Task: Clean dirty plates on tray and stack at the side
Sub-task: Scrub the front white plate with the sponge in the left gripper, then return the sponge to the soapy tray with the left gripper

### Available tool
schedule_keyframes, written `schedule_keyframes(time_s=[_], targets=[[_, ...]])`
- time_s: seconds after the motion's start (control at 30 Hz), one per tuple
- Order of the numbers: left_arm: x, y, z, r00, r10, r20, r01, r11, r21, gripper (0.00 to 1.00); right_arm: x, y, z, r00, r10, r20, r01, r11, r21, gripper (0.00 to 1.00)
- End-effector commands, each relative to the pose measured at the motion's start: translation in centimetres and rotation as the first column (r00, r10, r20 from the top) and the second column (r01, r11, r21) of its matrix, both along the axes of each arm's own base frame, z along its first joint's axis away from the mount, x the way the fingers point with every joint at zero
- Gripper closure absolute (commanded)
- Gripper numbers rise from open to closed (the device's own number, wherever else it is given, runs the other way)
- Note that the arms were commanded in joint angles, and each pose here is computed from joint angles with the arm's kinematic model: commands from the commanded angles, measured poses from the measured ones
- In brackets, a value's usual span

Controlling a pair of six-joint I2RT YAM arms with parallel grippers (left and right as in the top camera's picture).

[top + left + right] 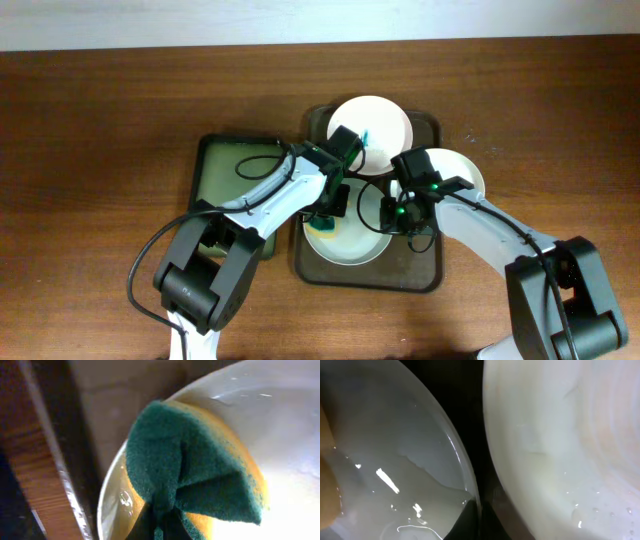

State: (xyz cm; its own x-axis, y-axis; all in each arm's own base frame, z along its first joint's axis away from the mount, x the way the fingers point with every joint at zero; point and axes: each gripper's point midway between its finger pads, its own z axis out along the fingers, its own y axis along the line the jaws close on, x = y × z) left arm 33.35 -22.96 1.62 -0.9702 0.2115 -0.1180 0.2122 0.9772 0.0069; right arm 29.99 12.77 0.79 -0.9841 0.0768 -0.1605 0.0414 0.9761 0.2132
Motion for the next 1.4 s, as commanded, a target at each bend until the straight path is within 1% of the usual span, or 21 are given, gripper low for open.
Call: schedule_keyframes(time_s=[0.0, 0.03, 0.07, 0.13, 0.23, 0.3, 0.37, 0.43, 0.5, 0.57, 0.63, 0.73, 0.8, 0.93, 1.0, 1.07, 1.17, 1.23, 1.3, 1.33, 1.37], targets=[[1.5, 0.9, -0.9, 1.000, 0.010, 0.022, -0.011, 1.000, 0.015, 1.00, 0.0, -0.7, -0.3, 1.000, 0.002, -0.003, -0.002, 0.999, -0.048, 0.96], [-1.3, -6.8, -0.7, 0.985, -0.094, -0.146, 0.032, 0.925, -0.378, 1.00, 0.0, -0.7, -0.3, 1.000, 0.002, -0.003, -0.002, 0.999, -0.048, 0.96], [-2.7, -8.9, -0.9, 0.969, -0.148, -0.200, 0.039, 0.884, -0.466, 1.00, -0.1, -0.7, -0.3, 1.000, 0.002, -0.003, -0.002, 0.999, -0.048, 0.96], [-5.3, -11.2, -1.8, 0.937, -0.222, -0.271, 0.049, 0.848, -0.528, 1.00, -0.1, -0.7, -0.3, 1.000, 0.002, -0.004, -0.002, 0.999, -0.048, 0.96], [-6.0, -12.5, -1.2, 0.926, -0.298, -0.234, 0.124, 0.822, -0.556, 1.00, -0.1, -0.7, -0.3, 1.000, 0.002, -0.004, -0.002, 0.999, -0.048, 0.96], [-6.2, -12.8, -0.7, 0.920, -0.306, -0.246, 0.117, 0.811, -0.573, 1.00, -0.1, -0.7, -0.3, 1.000, 0.002, -0.003, -0.002, 0.999, -0.049, 0.96], [-7.5, -12.6, -0.3, 0.892, -0.358, -0.277, 0.132, 0.791, -0.598, 1.00, -0.1, -0.7, -0.3, 1.000, 0.002, -0.003, -0.002, 0.999, -0.049, 0.96], [-7.5, -11.5, -1.0, 0.895, -0.339, -0.290, 0.137, 0.827, -0.545, 1.00, -0.1, -0.7, -0.3, 1.000, 0.002, -0.003, -0.002, 0.999, -0.049, 0.96], [-5.7, -8.8, -2.5, 0.928, -0.263, -0.262, 0.141, 0.903, -0.406, 1.00, -0.1, -0.7, -0.3, 1.000, 0.002, -0.004, -0.002, 0.999, -0.049, 0.96], [-2.6, -4.5, -3.1, 0.972, -0.093, -0.216, 0.050, 0.979, -0.196, 1.00, -0.1, -0.7, -0.3, 1.000, 0.002, -0.003, -0.002, 0.999, -0.049, 0.96], [0.0, -1.0, -2.4, 0.990, -0.019, -0.138, 0.014, 0.999, -0.034, 1.00, -0.1, -0.7, -0.3, 1.000, 0.002, -0.003, -0.002, 0.999, -0.049, 0.96], [2.2, 3.0, -1.3, 0.999, 0.021, -0.032, -0.015, 0.985, 0.171, 1.00, -0.1, -0.7, -0.3, 1.000, 0.002, -0.004, -0.002, 0.999, -0.048, 0.96], [2.2, 3.1, -0.9, 0.999, 0.021, -0.034, -0.015, 0.984, 0.180, 1.00, -0.1, -0.7, -0.3, 1.000, 0.002, -0.005, -0.002, 0.999, -0.049, 0.96], [3.1, 3.3, 5.3, 0.999, 0.038, 0.005, -0.038, 0.988, 0.149, 1.00, -0.5, -0.9, -0.4, 1.000, 0.002, -0.021, -0.004, 0.998, -0.055, 0.96], [3.8, 5.6, 9.8, 0.997, 0.056, 0.058, -0.063, 0.991, 0.122, 1.00, -0.6, -0.9, -0.4, 1.000, 0.002, -0.026, -0.004, 0.998, -0.056, 0.96], [4.3, 9.2, 12.1, 0.987, 0.140, 0.081, -0.149, 0.983, 0.110, 1.00, -0.7, -0.9, -0.5, 1.000, 0.003, -0.030, -0.004, 0.998, -0.058, 0.96], [4.8, 15.4, 12.2, 0.954, 0.295, 0.044, -0.299, 0.948, 0.110, 1.00, -0.7, -0.9, -0.5, 1.000, 0.003, -0.029, -0.004, 0.998, -0.058, 0.96], [4.6, 16.7, 9.6, 0.934, 0.356, -0.031, -0.355, 0.934, 0.031, 1.00, -0.6, -0.8, -0.4, 0.999, 0.037, -0.021, -0.038, 0.998, -0.054, 0.96], [3.9, 17.7, 6.0, 0.939, 0.337, -0.066, -0.336, 0.942, 0.019, 0.79, -0.2, -0.7, 1.6, 0.999, 0.052, -0.006, -0.053, 0.997, -0.054, 0.96], [3.5, 18.0, 5.1, 0.936, 0.344, -0.076, -0.343, 0.939, 0.025, 0.72, 0.1, -0.9, 2.7, 0.999, 0.048, 0.015, -0.047, 0.997, -0.067, 0.96], [3.1, 18.2, 4.1, 0.937, 0.338, -0.088, -0.338, 0.941, 0.018, 0.49, 0.8, -1.7, 5.1, 0.997, 0.036, 0.072, -0.029, 0.994, -0.107, 0.96]])
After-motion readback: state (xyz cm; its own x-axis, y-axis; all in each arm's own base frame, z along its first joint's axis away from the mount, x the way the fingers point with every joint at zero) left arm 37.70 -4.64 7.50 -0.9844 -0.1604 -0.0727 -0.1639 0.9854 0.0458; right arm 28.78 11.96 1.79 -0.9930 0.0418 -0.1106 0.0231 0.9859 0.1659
